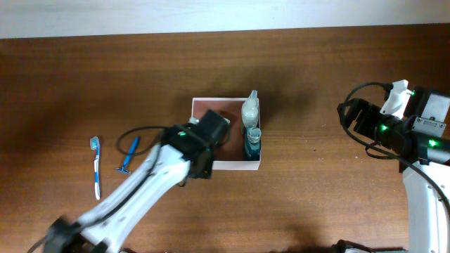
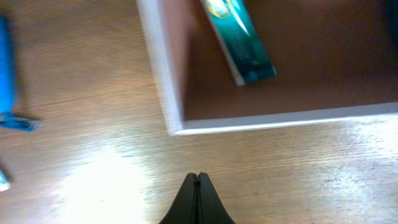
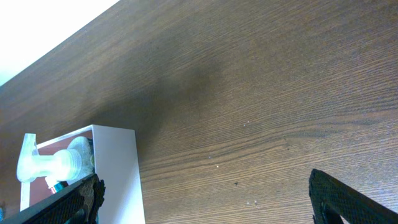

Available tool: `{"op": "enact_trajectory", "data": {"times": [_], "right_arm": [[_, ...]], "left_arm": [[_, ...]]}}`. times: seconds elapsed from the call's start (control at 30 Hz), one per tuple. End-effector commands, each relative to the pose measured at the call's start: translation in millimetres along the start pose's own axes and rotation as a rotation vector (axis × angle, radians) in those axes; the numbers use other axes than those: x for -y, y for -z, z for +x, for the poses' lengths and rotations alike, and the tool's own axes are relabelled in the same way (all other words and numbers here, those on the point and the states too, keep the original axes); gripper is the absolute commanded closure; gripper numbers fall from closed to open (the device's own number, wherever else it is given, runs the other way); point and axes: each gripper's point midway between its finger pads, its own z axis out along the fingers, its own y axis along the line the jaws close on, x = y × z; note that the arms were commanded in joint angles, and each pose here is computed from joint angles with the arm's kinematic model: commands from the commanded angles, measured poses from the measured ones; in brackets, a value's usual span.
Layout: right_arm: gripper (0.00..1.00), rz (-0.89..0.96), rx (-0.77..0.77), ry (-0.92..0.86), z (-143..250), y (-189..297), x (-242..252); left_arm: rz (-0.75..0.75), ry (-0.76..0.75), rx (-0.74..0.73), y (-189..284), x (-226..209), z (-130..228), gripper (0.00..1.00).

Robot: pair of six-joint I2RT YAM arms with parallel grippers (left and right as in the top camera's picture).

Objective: Pack container
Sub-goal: 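Move the left gripper back over the blue razor and toothbrush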

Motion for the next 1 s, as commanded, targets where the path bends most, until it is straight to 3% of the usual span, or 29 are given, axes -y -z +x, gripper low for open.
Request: {"op": "enact_trajectory", "data": {"times": [0.0,0.07,0.1,0.17,0.23,0.43,0.97], "right_arm": [[0.01,0.006,0.019,0.008,-7,3,0],[0.02,0.006,0.019,0.007,-7,3,0],[0.02,0.006,0.019,0.008,-7,3,0],[0.02,0.006,0.019,0.008,-7,3,0],[0.02,0.006,0.019,0.008,-7,3,0],[0.02,0.006,0.019,0.007,-7,3,0],[0.02,0.006,0.019,0.007,-7,3,0]], "left_arm": [[-0.049,0.146,0.161,45,-53,-16,1.0],[-0.076,0.257,0.193,58,-90,-13,0.98],[-0.087,0.334,0.205,63,-113,-10,0.9],[-0.11,0.413,0.199,65,-137,-5,0.56],[-0.096,0.461,0.176,61,-148,0,0.36],[-0.079,0.54,0.137,47,-165,-3,0.34],[-0.093,0.56,0.137,14,-174,-32,0.29]]}}
